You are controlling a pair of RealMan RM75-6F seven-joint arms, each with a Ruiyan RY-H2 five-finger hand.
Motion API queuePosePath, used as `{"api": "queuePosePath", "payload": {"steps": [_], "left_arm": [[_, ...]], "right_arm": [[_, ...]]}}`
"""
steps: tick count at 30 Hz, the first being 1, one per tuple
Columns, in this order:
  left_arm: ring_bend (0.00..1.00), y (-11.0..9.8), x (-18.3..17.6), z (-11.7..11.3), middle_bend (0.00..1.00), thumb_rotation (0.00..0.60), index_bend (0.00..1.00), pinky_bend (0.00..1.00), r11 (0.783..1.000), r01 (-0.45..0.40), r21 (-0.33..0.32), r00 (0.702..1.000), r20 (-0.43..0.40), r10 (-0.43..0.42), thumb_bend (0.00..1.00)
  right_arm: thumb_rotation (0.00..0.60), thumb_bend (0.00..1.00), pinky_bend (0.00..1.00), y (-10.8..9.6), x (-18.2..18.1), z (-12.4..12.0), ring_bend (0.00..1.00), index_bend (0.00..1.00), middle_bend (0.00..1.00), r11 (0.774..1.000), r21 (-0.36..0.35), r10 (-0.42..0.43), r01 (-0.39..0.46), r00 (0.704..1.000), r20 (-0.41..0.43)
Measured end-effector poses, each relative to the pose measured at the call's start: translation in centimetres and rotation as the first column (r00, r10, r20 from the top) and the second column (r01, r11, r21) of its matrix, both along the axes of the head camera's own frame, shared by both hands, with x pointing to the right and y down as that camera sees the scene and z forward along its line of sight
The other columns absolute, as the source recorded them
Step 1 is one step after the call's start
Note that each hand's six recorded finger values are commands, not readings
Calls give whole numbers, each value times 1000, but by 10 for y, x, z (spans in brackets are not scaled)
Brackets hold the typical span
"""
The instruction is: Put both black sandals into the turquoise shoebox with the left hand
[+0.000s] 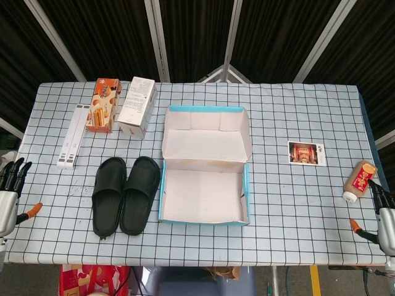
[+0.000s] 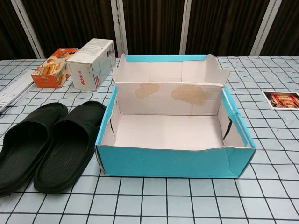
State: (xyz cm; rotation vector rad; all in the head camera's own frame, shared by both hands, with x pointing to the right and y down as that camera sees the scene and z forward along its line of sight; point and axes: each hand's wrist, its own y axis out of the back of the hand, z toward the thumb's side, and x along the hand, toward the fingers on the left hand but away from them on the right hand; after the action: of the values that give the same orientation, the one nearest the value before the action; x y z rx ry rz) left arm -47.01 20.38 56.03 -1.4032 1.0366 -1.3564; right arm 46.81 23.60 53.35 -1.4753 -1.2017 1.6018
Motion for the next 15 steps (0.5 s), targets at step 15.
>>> {"api": "queuePosePath", "payload": {"steps": [15], "left_arm": [[73,-16,43,19,151,600,20,218,987,-36,-154,968,-250,-4,163]], "right_arm": [[600,234,227,-3,1,2,186,20,165,1000,3,4,-4,1000,21]]}}
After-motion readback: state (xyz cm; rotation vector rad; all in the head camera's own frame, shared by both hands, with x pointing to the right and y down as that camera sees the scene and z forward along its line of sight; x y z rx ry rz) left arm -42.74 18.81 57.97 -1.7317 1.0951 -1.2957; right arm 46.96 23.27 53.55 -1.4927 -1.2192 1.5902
